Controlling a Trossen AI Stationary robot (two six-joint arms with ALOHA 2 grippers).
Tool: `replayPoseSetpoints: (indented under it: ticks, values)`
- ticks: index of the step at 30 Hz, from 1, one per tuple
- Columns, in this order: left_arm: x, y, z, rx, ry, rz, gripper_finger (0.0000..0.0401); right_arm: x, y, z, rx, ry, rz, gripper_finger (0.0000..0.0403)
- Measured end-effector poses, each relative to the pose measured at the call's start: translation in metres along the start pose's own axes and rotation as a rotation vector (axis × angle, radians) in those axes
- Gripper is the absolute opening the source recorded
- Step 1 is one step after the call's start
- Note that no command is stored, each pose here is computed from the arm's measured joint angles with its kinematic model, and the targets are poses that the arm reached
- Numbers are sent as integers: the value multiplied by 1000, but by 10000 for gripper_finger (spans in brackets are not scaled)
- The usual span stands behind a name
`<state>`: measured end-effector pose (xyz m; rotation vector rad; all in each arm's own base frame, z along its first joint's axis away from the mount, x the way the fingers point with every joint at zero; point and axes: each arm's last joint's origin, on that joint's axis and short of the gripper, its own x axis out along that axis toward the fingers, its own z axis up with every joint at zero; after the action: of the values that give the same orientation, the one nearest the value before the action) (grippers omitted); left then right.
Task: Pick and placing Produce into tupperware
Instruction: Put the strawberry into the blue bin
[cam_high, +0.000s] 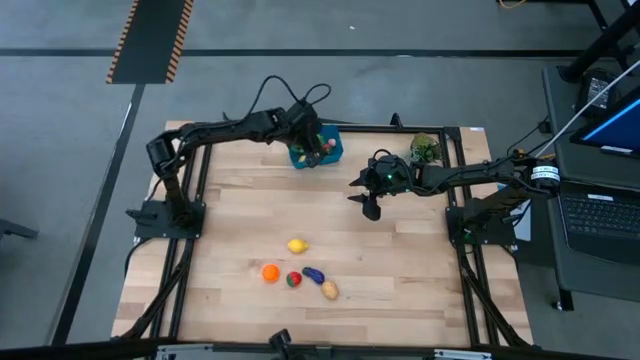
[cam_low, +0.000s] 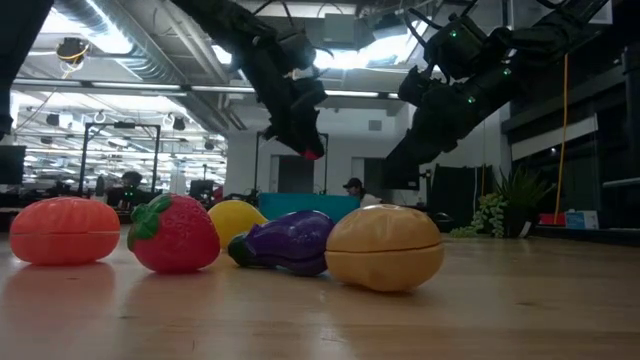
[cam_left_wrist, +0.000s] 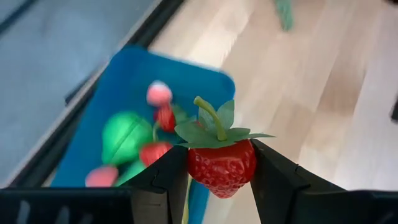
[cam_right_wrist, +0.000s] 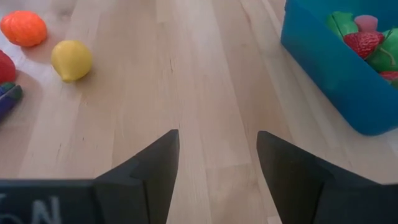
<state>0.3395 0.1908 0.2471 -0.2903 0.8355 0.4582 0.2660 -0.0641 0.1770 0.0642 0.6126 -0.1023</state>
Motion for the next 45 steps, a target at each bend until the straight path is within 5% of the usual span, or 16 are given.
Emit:
replayPoseSetpoints:
  ticks: [31, 45]
  values:
    - [-17, 18, 29, -52, -120, -44, 134, 0, 0, 0, -11, 0, 1, 218]
    - [32, 30, 47, -18, 82, -51, 134, 0, 0, -2, -32, 20, 2, 218]
